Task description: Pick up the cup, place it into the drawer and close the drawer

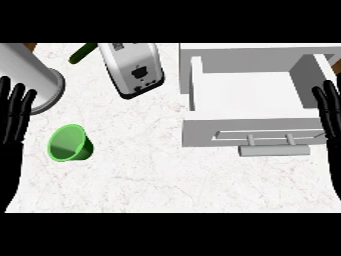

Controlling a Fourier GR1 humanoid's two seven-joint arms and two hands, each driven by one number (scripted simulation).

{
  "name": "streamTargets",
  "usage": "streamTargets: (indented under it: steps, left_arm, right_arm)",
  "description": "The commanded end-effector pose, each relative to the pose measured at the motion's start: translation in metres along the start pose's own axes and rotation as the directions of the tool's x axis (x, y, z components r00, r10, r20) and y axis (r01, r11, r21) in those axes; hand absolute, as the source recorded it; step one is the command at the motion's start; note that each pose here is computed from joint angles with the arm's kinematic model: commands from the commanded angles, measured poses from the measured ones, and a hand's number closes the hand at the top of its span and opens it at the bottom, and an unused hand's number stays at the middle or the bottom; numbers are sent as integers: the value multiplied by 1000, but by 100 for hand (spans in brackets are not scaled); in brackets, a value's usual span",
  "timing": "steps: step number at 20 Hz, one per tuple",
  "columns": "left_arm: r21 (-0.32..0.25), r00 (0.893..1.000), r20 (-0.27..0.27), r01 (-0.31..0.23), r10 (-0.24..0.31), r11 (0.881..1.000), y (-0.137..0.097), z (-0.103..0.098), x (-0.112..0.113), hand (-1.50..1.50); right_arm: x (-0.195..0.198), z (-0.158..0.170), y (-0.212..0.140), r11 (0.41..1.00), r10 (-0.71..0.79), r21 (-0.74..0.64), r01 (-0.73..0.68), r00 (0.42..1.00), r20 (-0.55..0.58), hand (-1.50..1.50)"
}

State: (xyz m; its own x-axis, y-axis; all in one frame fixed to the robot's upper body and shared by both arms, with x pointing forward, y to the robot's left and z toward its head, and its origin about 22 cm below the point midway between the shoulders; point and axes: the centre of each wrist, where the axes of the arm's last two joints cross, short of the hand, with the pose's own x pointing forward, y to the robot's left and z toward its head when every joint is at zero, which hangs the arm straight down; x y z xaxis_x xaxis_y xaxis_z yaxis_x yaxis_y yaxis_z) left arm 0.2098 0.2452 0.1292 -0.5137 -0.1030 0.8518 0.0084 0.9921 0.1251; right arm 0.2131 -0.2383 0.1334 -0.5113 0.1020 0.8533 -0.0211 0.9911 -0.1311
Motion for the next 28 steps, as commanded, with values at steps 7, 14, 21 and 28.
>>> streamTargets:
  steps: [7,14,21,28]
  left_arm:
    - [-166,924,-228,-348,307,923,53,17,-47,-150]
    - [-157,897,-248,-409,365,899,116,-14,-69,-150]
    - [-121,895,-345,-342,284,932,119,-8,-120,-150]
    - [-103,880,-399,-322,258,941,138,32,-171,-150]
  right_arm:
    - [-10,7,-1,992,-33,116,47,992,-120,-150]
    - [-12,-21,-9,990,-33,130,50,991,-130,-150]
    - [-37,-39,-2,990,-36,132,52,992,-125,-150]
    - [-25,-44,9,990,-44,132,56,995,-94,-150]
